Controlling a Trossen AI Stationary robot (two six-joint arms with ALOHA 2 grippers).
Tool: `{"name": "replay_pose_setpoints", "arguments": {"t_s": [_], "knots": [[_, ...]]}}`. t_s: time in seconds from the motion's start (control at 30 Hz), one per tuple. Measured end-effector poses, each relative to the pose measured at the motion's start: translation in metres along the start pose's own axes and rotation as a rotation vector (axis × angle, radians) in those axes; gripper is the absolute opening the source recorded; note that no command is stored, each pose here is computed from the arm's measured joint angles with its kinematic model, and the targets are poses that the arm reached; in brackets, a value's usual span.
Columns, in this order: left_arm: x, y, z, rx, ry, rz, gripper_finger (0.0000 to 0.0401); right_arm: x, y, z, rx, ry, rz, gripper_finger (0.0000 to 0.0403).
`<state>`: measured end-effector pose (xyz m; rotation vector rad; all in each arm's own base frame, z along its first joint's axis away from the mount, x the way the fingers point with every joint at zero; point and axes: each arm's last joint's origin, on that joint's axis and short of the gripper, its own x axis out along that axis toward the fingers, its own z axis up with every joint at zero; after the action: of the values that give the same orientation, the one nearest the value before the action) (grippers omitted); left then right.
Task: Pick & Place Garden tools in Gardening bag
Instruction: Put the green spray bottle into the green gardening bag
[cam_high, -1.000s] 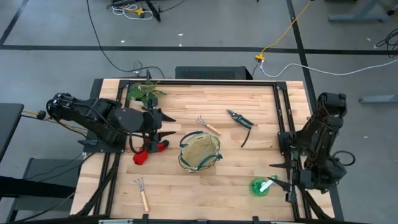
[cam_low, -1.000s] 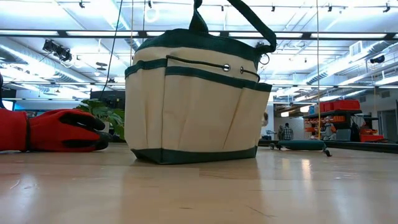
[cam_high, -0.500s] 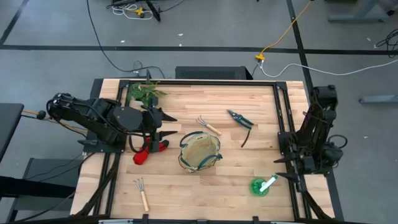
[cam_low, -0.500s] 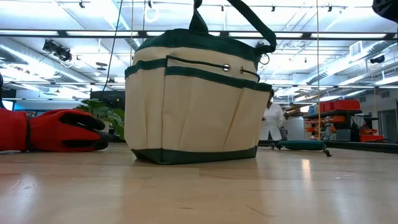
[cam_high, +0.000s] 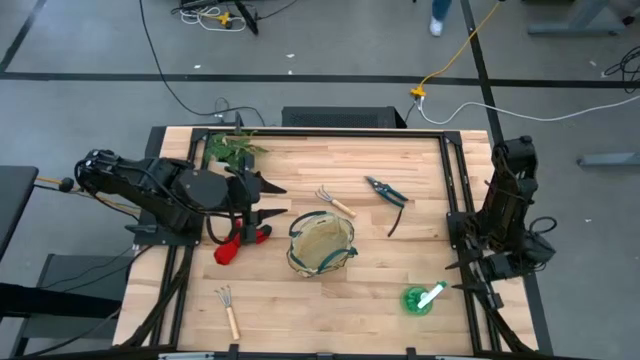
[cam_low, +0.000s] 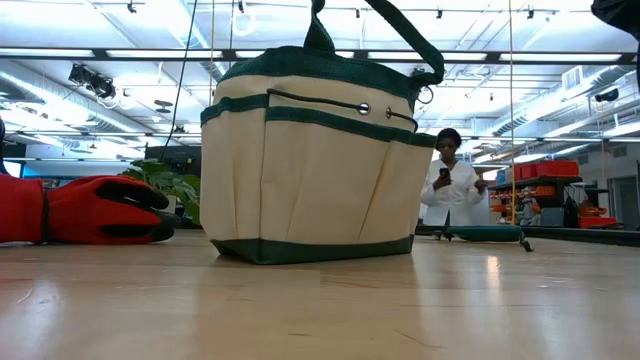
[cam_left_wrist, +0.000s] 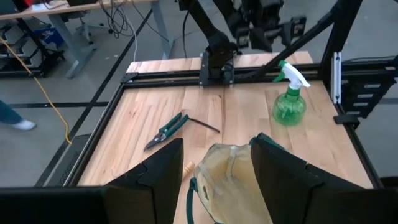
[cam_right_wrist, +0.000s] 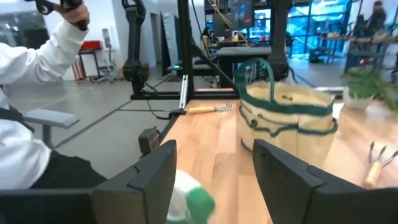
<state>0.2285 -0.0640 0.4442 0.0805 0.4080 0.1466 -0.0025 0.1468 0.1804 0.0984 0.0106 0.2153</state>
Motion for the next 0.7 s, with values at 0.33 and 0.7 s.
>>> {"name": "replay_pose_setpoints", "arguments": {"t_s": [0.33, 0.7], "knots": [[0.000, 0.001, 0.001, -0.011, -0.015, 0.047, 0.0197, -0.007, -0.010, -0.017, 0.027, 0.006, 0.050, 0.0215], [0.000, 0.002, 0.003, -0.045, -0.031, 0.057, 0.0197, -0.009, -0.009, -0.022, 0.113, 0.010, 0.067, 0.0215]]}}
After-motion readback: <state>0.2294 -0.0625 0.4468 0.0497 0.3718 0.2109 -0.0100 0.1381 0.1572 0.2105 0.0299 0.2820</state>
